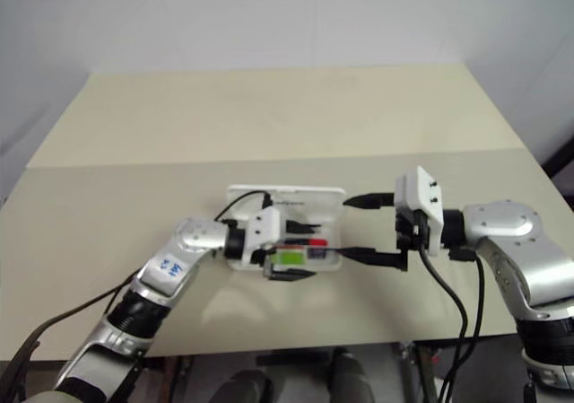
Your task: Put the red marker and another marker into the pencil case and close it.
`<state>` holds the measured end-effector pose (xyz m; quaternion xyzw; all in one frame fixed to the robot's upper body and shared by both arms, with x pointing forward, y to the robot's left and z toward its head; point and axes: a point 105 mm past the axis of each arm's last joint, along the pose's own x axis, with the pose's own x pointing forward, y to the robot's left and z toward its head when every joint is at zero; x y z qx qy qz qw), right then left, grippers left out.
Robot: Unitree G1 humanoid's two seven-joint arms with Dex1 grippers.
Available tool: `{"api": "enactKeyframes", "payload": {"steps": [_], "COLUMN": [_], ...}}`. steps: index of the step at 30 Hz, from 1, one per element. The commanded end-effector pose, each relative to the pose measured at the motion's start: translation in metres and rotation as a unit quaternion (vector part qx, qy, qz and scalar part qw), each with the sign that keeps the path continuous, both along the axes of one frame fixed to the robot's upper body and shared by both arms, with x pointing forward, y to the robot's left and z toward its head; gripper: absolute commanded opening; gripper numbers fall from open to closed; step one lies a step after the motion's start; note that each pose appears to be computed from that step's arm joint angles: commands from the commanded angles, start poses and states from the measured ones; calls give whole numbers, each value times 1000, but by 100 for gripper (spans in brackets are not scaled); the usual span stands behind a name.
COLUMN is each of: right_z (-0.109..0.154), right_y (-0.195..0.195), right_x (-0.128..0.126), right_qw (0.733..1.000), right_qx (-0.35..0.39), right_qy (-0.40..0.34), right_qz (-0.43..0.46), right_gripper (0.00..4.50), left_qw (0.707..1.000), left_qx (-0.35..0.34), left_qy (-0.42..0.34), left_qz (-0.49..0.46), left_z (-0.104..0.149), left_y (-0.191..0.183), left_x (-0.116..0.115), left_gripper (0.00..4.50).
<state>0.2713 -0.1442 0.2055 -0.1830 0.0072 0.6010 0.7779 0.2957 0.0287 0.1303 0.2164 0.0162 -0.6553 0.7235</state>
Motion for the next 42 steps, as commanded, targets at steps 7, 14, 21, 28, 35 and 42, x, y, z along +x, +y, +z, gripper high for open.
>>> {"api": "enactKeyframes", "payload": {"steps": [7,14,21,28,35,42], "right_z": [6,8,8,12,13,19], "right_y": [4,1,-1,-2,1,0], "right_x": [3,4,3,9,15,19], "right_qw": [1000,1000,1000,999,999,998], "right_qx": [1,4,4,4,3,7], "right_qy": [-18,-19,-21,-32,-38,-51], "right_qz": [15,18,17,17,24,25], "right_gripper": [450,450,450,450,450,450], "left_qw": [998,999,998,990,980,976], "left_qx": [-48,-51,-50,-51,-44,-71], "left_qy": [-11,-10,-23,-44,-70,-78], "left_qz": [-27,-6,44,122,183,193], "left_z": [23,31,43,59,66,68], "left_y": [14,43,81,123,156,159], "left_x": [-19,-30,-37,-36,-26,-22], "left_gripper": [427,427,427,427,427,305]}}
